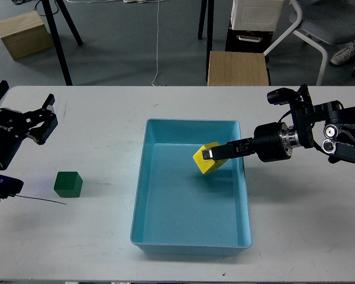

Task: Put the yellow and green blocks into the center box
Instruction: 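Release the yellow cube into the tray with the right gripper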

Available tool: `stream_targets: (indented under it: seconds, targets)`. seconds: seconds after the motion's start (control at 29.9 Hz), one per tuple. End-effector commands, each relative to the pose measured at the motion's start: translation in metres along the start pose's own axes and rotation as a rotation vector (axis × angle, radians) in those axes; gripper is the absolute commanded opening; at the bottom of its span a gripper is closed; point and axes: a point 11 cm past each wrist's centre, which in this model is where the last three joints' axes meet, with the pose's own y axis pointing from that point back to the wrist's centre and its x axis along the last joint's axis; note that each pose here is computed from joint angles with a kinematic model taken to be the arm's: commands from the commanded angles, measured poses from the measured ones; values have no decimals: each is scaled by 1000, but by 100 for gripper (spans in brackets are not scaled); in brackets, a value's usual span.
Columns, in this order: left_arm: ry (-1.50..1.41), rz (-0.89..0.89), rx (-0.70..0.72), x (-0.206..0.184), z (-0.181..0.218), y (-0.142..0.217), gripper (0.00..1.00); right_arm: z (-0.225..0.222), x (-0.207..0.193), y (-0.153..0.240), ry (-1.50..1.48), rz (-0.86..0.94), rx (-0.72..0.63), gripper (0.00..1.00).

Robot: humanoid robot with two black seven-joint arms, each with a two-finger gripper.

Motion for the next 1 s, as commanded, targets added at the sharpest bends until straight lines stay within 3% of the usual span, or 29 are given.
stream_targets:
  seconds: [0.0,0.33,0.43,0.77,0.97]
  targets:
    - [0,-1,0,0,0,0,100,0,5,-4,6,4,-6,41]
    - [-1,0,-1,0,0,0,100,-5,13,-5,23,11,-1,54]
    - [0,-1,0,0,0,0,100,-6,13,-6,21,11,1,70]
    - [-2,-2,-1,-1,1,-1,100,-16,9,-21,30,-24,27,77]
    - [-3,-3,-2,-1,1,-1,100,-19,29,-23,41,8,17,82]
